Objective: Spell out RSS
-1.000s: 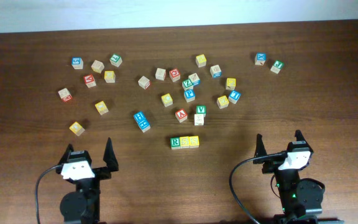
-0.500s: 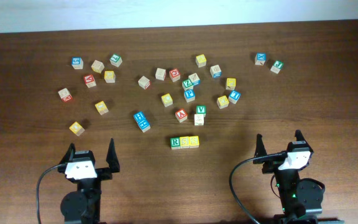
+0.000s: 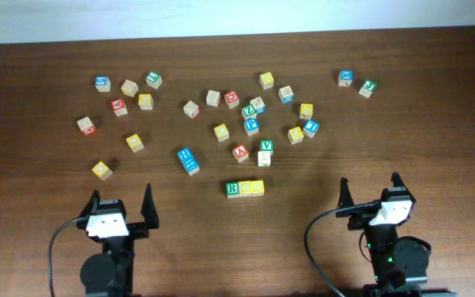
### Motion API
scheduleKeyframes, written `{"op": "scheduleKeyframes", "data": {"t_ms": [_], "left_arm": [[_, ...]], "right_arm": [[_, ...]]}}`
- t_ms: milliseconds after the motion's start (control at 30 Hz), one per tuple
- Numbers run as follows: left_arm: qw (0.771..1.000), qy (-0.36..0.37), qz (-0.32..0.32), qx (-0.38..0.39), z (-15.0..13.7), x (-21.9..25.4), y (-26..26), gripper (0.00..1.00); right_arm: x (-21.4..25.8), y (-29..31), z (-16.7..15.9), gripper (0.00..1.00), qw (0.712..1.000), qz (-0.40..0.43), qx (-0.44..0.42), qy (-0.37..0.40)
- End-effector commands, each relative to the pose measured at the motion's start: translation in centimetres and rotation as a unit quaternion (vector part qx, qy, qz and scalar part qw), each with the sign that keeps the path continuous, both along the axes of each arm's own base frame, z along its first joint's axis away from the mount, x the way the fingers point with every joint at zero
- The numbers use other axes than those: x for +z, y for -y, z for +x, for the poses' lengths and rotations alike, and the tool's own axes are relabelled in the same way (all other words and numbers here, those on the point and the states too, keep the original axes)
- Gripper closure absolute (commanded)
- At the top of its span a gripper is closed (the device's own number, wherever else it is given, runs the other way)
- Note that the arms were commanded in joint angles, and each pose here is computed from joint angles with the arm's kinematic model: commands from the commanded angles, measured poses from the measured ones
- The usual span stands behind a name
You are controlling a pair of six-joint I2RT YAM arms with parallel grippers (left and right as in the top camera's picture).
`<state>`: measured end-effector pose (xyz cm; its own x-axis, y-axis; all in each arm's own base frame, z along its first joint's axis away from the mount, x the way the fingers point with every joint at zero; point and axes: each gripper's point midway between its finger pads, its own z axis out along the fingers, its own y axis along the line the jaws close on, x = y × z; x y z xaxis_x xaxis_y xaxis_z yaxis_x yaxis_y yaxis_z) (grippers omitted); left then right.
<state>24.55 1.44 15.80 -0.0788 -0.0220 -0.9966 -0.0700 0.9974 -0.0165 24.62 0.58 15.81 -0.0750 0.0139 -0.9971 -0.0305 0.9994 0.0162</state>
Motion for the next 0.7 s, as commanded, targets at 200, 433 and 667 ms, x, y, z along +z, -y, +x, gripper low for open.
{"op": "scheduleKeyframes", "data": {"t_ms": [200,433,667], "left_arm": [[1.000,0.000,0.008,-0.008,0.01,-0.17,0.30,0.01],[1.000,0.000,0.008,-0.008,0.01,-0.17,0.30,0.01],[1.000,0.000,0.007,-0.008,0.01,-0.17,0.30,0.01]], "right_arm": [[-0.19,0.16,-0.02,0.02,1.000,-0.003,-0.003,-0.001],[-0.20,0.37,-0.02,0.02,1.000,-0.004,-0.009,-0.001],[-0.21,0.36,-0.02,0.02,1.000,-0.004,-0.009,-0.001]]}}
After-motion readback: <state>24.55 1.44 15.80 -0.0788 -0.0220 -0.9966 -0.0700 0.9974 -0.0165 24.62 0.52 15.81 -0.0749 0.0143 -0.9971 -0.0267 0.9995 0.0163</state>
